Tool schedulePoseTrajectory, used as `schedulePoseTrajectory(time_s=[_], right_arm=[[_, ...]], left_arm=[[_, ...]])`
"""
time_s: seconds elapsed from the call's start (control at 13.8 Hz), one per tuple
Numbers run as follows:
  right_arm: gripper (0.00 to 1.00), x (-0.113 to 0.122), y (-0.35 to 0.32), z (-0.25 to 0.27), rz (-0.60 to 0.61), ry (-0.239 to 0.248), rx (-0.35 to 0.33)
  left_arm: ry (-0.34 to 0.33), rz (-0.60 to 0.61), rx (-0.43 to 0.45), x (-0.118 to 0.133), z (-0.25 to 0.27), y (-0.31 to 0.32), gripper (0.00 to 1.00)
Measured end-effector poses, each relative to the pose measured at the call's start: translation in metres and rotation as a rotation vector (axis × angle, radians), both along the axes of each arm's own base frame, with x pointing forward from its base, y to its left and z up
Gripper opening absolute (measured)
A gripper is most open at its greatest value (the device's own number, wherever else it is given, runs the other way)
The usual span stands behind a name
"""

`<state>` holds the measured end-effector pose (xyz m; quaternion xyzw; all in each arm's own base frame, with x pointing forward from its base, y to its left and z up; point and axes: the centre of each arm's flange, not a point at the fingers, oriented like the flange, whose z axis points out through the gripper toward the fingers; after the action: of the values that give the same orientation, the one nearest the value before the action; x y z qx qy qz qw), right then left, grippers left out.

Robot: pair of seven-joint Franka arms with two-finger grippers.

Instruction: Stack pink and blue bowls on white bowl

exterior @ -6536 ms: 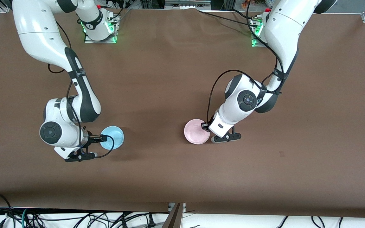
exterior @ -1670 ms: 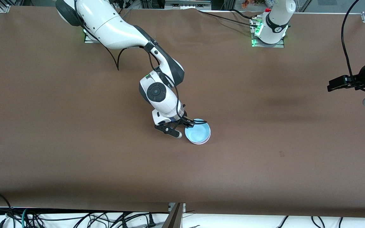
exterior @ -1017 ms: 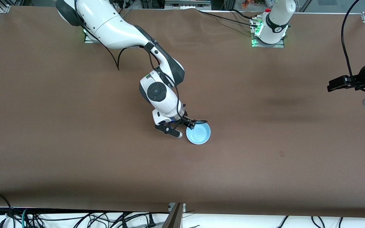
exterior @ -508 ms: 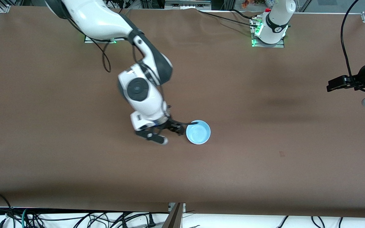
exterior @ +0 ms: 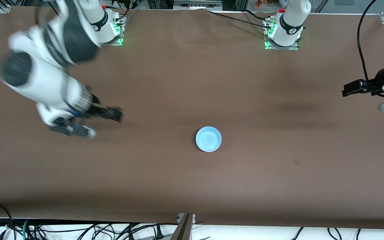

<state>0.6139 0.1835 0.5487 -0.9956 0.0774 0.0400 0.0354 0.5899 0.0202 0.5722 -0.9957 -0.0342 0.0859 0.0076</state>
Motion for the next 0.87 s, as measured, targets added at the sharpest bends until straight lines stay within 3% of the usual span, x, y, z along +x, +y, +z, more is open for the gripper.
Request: schedulePoseTrajectory(time_s=[0.22, 0.36, 0.65, 0.87], right_arm=[[1.00, -0.066, -0.073, 0.074, 0.097, -0.015, 0.005], [1.00, -0.091, -0.097, 0.093, 0.124, -0.035, 0.016], [1.00, -0.082, -0.115, 0.081, 0.249, -0.038, 0.021], [1.00, -0.073, -0.117, 0.079, 0.276, -0.040, -0.022]], left_arm=[[-0.001, -0.001, 0.000, 0.000, 0.001, -0.001, 1.00], [-0.002, -0.001, 0.000, 0.000, 0.001, -0.001, 1.00], [-0.010, -0.001, 0.000, 0.002, 0.004, 0.000, 1.00], [-0.010, -0.001, -0.001, 0.003, 0.003, 0.000, 1.00]])
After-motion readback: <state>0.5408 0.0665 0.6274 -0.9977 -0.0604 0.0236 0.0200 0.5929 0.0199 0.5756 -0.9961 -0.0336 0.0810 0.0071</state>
